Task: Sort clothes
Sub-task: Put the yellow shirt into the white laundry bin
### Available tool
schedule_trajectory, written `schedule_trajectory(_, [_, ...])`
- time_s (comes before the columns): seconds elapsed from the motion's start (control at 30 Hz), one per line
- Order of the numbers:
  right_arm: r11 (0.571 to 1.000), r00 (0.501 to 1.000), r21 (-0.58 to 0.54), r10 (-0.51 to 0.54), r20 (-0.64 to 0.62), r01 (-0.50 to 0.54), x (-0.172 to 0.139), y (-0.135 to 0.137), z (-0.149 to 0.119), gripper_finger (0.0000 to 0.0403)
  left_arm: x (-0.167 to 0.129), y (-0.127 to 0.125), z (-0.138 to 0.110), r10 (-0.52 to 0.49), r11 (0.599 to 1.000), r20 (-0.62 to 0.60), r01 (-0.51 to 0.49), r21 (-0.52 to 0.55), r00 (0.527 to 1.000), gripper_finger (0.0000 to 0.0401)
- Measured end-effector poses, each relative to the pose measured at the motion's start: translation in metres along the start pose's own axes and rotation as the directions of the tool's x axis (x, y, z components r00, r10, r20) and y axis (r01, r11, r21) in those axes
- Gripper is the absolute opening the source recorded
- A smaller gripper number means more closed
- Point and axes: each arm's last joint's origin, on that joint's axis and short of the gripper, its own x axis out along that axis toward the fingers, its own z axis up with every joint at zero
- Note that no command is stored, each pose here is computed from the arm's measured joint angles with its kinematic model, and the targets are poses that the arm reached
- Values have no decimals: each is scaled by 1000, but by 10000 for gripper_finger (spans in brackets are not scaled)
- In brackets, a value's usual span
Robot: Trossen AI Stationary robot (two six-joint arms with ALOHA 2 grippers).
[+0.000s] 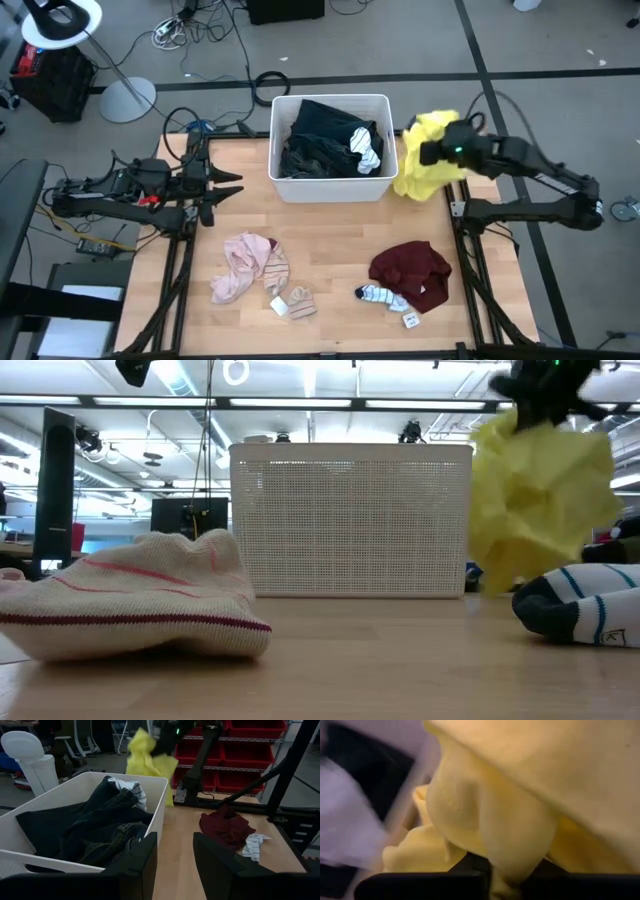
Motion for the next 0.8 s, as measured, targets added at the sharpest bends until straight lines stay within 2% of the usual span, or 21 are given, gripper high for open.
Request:
schedule_trajectory(0.17, [995,982,32,89,165,-96,-39,9,38,27,0,0,0,0,1000,0,0,0,1000,132])
schedule_trajectory(0.33, [978,925,9,192,328,-206,-63,28,73,27,0,0,0,0,1000,0,0,0,1000,132])
schedule_trajectory(0.6, [942,777,-83,316,544,-325,-77,80,123,27,0,0,0,0,1000,0,0,0,1000,132])
schedule_trajectory(0.8, [908,703,-196,413,579,-371,-66,129,147,27,0,0,0,-1,1000,0,1,0,1000,132])
